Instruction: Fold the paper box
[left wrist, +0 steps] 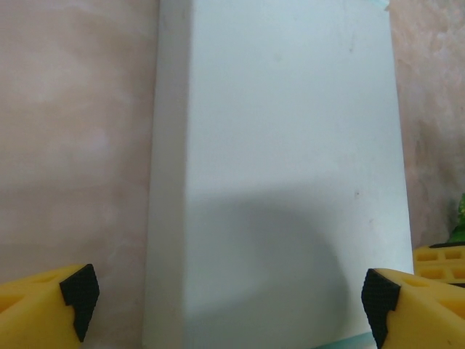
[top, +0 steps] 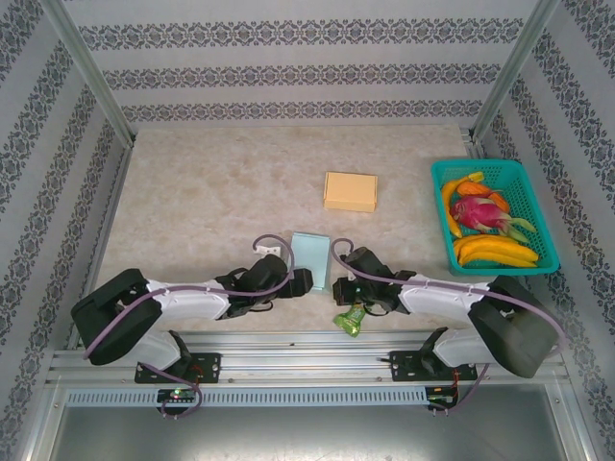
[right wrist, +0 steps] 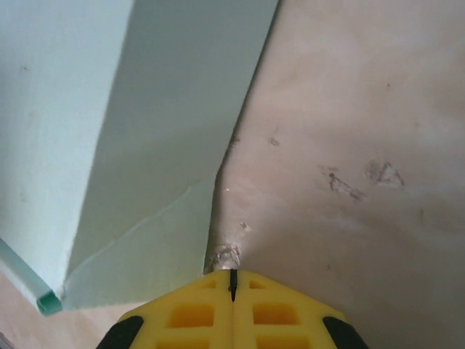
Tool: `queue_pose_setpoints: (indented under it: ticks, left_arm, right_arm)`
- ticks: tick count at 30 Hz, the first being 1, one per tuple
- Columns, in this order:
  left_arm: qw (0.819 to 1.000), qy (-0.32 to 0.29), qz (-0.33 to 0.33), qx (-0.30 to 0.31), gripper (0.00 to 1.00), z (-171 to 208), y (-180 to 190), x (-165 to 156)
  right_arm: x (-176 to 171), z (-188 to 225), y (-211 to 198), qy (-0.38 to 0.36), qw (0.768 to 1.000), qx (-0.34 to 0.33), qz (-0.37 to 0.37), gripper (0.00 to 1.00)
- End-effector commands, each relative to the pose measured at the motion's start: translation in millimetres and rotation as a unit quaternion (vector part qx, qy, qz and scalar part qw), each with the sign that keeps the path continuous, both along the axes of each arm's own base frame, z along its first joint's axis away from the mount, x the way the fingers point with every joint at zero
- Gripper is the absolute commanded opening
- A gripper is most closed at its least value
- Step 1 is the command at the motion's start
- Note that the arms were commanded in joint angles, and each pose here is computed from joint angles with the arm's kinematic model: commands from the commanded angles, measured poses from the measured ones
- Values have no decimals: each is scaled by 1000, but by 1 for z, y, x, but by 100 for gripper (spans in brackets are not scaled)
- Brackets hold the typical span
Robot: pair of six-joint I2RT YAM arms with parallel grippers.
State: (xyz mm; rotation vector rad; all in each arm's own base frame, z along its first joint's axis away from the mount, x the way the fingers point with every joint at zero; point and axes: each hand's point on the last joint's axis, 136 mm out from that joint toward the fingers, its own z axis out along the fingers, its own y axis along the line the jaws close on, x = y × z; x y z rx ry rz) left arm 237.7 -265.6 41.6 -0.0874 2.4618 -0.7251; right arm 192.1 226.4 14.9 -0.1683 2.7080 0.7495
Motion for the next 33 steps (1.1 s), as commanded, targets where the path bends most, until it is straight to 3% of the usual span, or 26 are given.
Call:
queue_pose_setpoints:
  ticks: [1, 12, 19, 23, 33]
  left_arm:
    - [999, -17, -3, -39, 94, 18, -23, 5]
    - [996, -11, -28, -78, 91, 18, -68, -11]
    - [991, -20, -56, -119, 90, 40, -99, -17]
    - [995, -35, -39, -90, 91, 41, -88, -11]
    - [994, -73, 68, 36, 94, 44, 2, 17]
  right_arm:
    - [8, 6, 19, -9, 999, 30, 3, 0]
    - [12, 15, 56, -13, 993, 117, 0, 0]
    - [12, 31, 82, -29, 985, 171, 9, 0]
    - [13, 34, 79, -39, 985, 171, 5, 0]
    - [24, 29, 14, -112, 991, 38, -62, 3]
